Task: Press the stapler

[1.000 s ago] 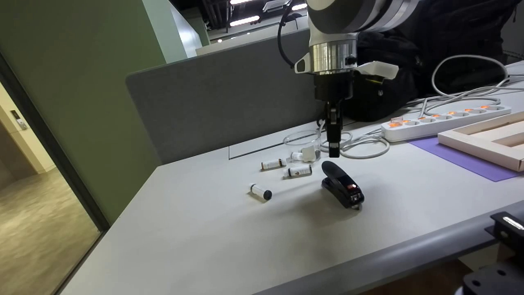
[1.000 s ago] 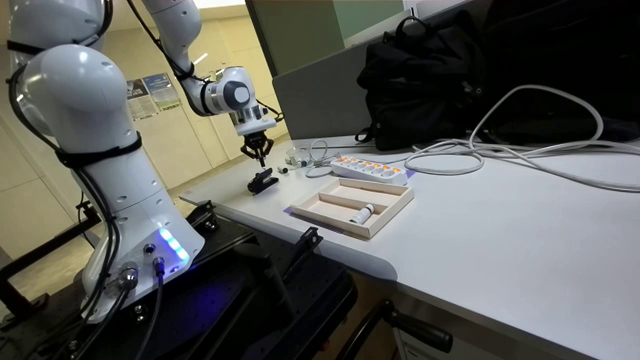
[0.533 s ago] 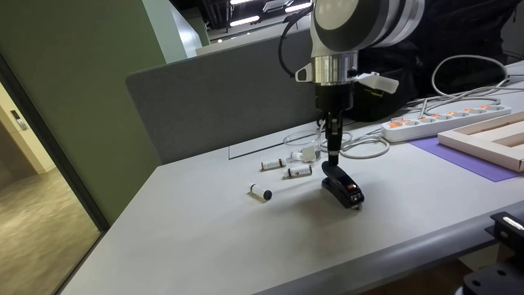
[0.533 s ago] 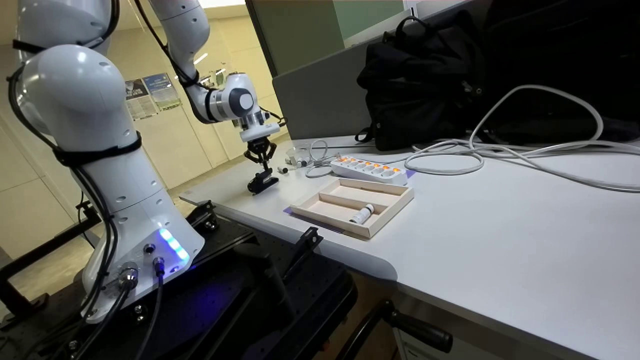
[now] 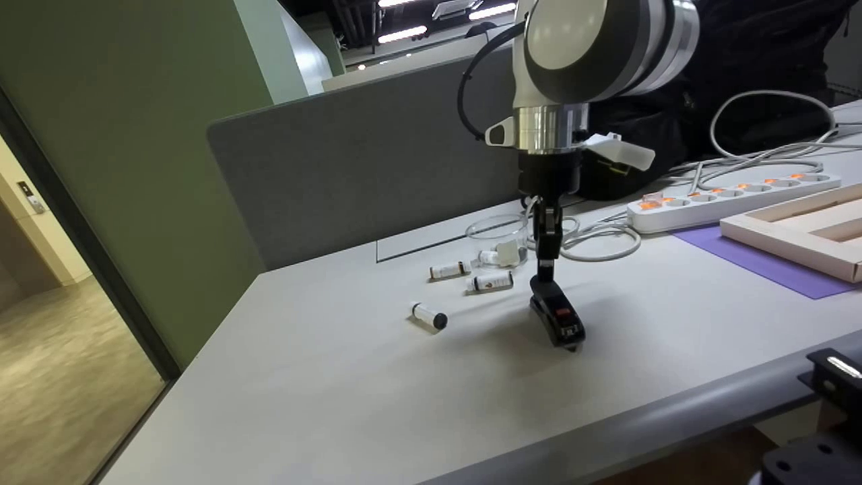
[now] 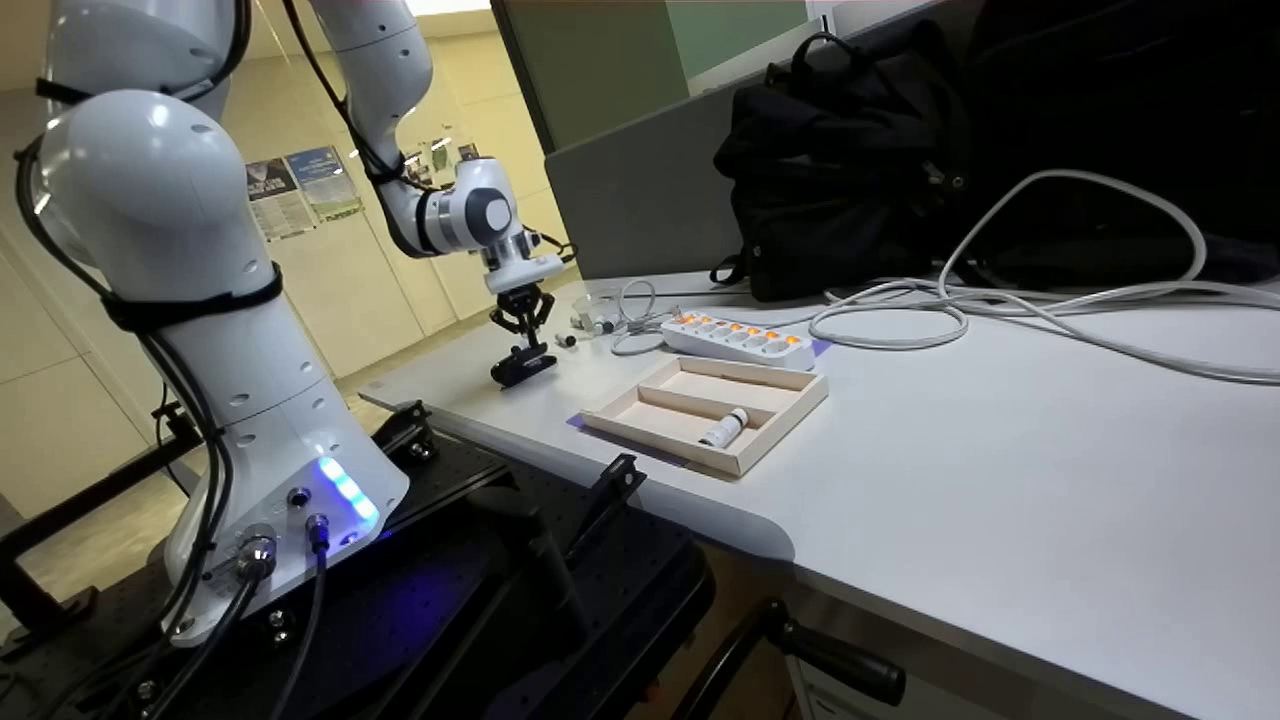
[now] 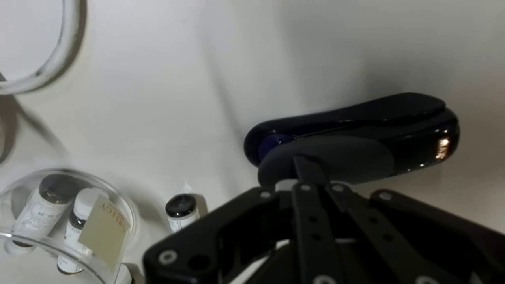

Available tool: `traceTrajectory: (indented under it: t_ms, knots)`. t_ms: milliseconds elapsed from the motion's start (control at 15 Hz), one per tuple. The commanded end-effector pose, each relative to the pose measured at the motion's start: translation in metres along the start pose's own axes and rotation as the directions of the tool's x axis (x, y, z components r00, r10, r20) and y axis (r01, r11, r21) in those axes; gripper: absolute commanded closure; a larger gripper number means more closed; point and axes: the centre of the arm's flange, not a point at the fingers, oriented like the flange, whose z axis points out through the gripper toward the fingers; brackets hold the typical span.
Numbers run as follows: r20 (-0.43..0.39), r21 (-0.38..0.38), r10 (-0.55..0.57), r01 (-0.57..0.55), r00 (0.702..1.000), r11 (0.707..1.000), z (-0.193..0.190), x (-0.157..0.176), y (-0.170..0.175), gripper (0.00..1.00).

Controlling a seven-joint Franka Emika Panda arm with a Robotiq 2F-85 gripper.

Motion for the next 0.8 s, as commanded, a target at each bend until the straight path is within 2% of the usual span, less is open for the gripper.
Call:
traceTrajectory:
  t_ms: [0,267,400,533,733]
  knots:
    - [0.020,0.042,0.032,-0.033,0.999,0.999,0.032,-0.002,-0.001,1.00]
    - [0.009,0.051,0.052,-0.052,0.999,0.997,0.042,-0.003,0.002,1.00]
    - [-0.006,0.050,0.065,-0.064,0.998,0.997,0.032,-0.001,0.004,1.00]
    - [-0.037,0.032,0.077,-0.076,0.996,0.997,0.003,0.003,0.010,1.00]
    - [-0.078,0.034,0.135,-0.133,0.988,0.991,-0.066,0.011,0.021,1.00]
